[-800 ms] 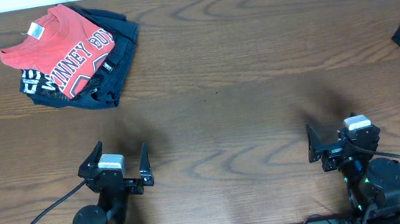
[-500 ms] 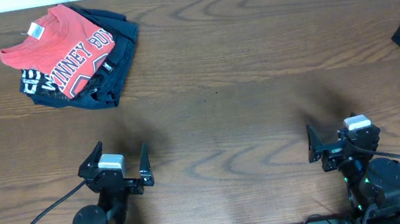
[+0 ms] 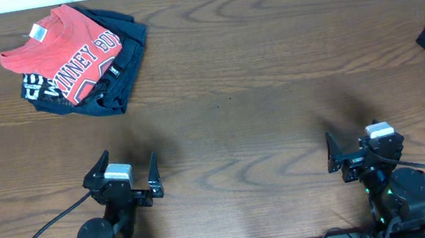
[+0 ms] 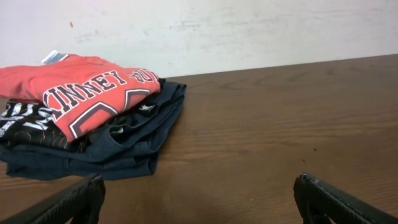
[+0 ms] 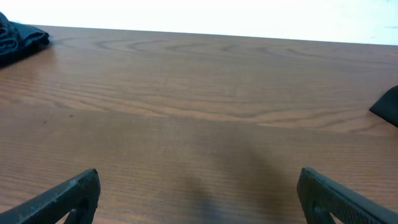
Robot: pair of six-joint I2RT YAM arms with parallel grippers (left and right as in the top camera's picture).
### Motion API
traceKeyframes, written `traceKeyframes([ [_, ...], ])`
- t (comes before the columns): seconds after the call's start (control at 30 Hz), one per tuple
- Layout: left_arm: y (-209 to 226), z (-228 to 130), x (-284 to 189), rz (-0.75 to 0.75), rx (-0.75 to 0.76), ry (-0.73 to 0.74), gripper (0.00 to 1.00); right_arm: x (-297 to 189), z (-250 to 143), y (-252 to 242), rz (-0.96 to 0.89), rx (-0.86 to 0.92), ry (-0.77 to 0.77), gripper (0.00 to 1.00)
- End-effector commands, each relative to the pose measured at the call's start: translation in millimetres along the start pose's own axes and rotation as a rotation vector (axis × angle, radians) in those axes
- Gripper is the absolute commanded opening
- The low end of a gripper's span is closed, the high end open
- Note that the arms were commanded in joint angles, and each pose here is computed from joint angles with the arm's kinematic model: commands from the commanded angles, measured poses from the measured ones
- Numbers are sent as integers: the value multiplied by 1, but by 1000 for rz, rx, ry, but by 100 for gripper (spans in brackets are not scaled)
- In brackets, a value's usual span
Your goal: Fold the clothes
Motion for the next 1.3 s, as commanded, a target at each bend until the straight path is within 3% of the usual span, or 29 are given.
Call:
traceKeyframes([
  [0.0,2,-11,2,-3,10,29,98,0,0,1,0,-13,-5,99],
  [0.5,2,-10,2,-5,11,22,98,0,1,-2,-29,-19,-6,99],
  [0.67,2,-11,2,-5,8,27,98,0,1,5,49,-3,-14,99],
  [0.93,-10,-11,1,-129,-108,56,98,-3,16,15,177,87,-106,99],
  [1.1,-23,35,-11,-152,-78,-22,98,-27,72,4,172,68,-295,99],
  [1.27,-26,81,-13,-55,-104,41,98,-35,112,-10,121,74,-255,99],
])
Point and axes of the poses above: each gripper's point midway between its finger pads, its own x axis out along the fingers, its own y axis along the line the jaws close on, z = x × y, the point moved 8 cm from there along -x, back along the fingers, and after that the axes turned 14 degrees about -x, right-handed, at the moved point
